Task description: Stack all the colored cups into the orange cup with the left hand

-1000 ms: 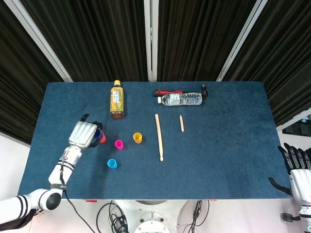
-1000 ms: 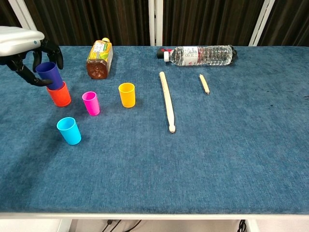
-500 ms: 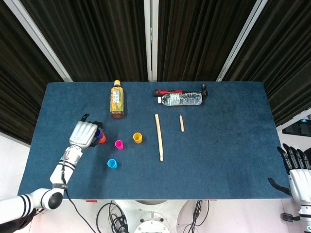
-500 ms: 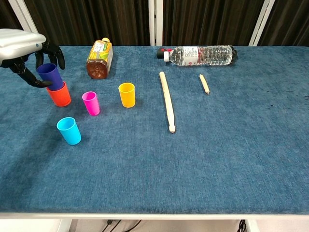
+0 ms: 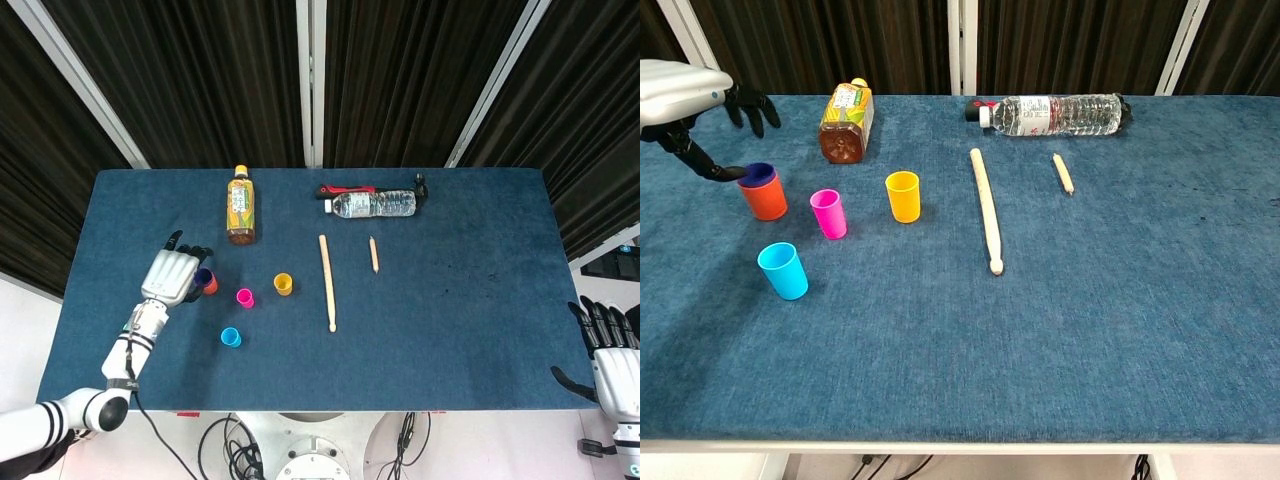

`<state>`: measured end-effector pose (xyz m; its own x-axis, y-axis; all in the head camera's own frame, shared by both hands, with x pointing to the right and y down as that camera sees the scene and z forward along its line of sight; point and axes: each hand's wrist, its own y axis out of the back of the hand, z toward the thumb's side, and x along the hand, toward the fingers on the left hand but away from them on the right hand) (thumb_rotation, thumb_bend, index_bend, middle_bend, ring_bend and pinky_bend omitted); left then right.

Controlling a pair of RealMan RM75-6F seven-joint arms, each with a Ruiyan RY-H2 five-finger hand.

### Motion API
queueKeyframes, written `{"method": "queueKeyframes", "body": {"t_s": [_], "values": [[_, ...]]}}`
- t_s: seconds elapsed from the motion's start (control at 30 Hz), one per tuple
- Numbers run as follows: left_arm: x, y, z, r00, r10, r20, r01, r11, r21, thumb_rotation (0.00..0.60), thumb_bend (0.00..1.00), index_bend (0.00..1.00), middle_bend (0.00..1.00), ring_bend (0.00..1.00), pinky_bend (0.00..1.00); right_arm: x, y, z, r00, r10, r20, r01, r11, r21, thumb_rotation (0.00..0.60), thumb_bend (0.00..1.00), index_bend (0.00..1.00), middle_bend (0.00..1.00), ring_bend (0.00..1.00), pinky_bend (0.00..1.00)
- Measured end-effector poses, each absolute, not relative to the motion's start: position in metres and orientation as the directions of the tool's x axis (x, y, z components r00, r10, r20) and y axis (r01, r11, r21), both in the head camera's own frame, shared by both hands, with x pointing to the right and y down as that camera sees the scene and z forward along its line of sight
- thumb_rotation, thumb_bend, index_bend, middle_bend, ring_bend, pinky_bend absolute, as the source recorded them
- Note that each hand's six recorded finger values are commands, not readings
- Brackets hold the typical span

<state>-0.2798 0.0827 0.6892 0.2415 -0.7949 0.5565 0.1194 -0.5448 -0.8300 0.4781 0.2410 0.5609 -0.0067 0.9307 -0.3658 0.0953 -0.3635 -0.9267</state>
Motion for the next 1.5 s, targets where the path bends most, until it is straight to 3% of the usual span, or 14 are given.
{"method": "queueKeyframes", "body": {"t_s": [0.27, 0.47, 0.77, 0.93, 1.2, 1.5], "values": [[-0.265, 0.082, 0.675, 0.297, -0.808, 0.508, 0.088, -0.507, -0.858, 0.600, 0.25, 0.17, 0.19, 0.14, 0.03, 0.478, 0.240, 0.562, -0.007, 0.930, -0.367, 0.095, -0.364, -0.926, 0.600, 0.10, 0.00, 0.00, 0.00, 0.00], [-0.225, 0.076, 0.661, 0.394, -0.798, 0.455, 0.085, -0.462, -0.883, 0.600, 0.23, 0.17, 0.21, 0.16, 0.05, 0.476, 0.240, 0.562, -0.005, 0.927, -0.375, 0.096, -0.373, -0.923, 0.600, 0.10, 0.00, 0.00, 0.00, 0.00], [-0.147, 0.080, 0.671, 0.528, -0.688, 0.498, 0.170, -0.489, -0.855, 0.600, 0.22, 0.19, 0.22, 0.20, 0.07, 0.481, 0.241, 0.558, -0.017, 0.932, -0.363, 0.110, -0.359, -0.927, 0.600, 0.10, 0.00, 0.00, 0.00, 0.00], [-0.132, 0.084, 0.689, 0.521, -0.648, 0.555, 0.204, -0.537, -0.818, 0.600, 0.22, 0.19, 0.23, 0.22, 0.07, 0.484, 0.240, 0.555, -0.017, 0.936, -0.351, 0.118, -0.346, -0.931, 0.600, 0.10, 0.00, 0.00, 0.00, 0.00], [-0.130, 0.081, 0.710, 0.487, -0.638, 0.597, 0.237, -0.561, -0.793, 0.600, 0.22, 0.20, 0.23, 0.22, 0.08, 0.486, 0.240, 0.557, -0.015, 0.934, -0.357, 0.126, -0.353, -0.927, 0.600, 0.10, 0.00, 0.00, 0.00, 0.00], [-0.137, 0.078, 0.724, 0.454, -0.643, 0.616, 0.248, -0.573, -0.781, 0.600, 0.22, 0.30, 0.35, 0.37, 0.15, 0.489, 0.240, 0.560, -0.023, 0.929, -0.368, 0.125, -0.363, -0.923, 0.600, 0.10, 0.00, 0.00, 0.00, 0.00]]}}
